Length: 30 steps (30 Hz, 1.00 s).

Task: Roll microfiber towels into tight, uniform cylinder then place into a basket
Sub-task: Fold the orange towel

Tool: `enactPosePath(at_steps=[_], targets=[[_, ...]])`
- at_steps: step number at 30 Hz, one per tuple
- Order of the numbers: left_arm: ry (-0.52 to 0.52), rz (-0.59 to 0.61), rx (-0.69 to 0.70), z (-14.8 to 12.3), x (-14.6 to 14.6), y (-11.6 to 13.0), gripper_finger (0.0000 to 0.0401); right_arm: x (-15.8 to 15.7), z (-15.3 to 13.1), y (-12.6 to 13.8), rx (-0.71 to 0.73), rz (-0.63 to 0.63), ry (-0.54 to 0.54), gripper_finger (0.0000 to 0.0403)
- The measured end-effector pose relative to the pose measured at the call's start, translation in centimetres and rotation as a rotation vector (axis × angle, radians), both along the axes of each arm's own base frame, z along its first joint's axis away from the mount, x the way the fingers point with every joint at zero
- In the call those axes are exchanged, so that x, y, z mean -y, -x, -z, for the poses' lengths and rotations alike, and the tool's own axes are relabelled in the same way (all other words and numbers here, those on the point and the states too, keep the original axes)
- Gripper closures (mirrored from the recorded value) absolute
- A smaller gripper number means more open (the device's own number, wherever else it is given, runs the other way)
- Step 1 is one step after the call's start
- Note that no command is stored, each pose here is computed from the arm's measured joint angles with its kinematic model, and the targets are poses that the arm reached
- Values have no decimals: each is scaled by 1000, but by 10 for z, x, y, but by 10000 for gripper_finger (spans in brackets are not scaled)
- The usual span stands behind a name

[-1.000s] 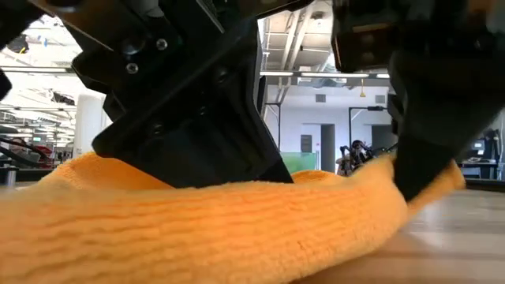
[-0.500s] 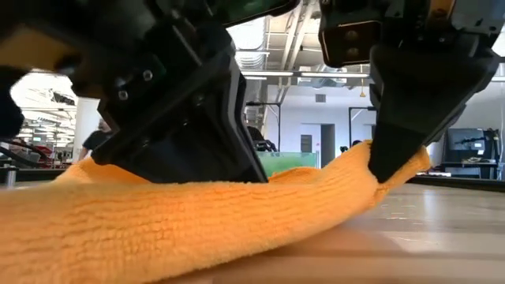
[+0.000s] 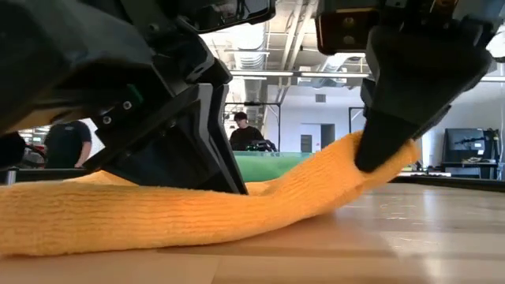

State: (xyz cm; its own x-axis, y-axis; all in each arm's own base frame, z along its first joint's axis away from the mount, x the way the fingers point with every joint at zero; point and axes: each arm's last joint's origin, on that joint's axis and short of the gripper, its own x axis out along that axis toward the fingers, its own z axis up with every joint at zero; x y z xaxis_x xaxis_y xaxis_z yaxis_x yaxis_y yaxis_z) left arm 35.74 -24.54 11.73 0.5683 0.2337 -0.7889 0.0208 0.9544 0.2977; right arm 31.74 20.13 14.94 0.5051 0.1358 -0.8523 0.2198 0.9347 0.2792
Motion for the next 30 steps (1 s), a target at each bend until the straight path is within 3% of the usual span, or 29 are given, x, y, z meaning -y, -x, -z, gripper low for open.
enactPosePath(at_steps=[13, 23, 30], targets=[[-48, -4, -3, -4, 6, 11, 319, 2, -3, -2, 40, -31, 37, 249], [-153, -93, 74, -32, 13, 39, 319, -1, -32, 9, 110, -64, 55, 237], [-64, -83, 131, -64, 30, 66, 319, -30, -52, 27, 335, -263, 304, 244]])
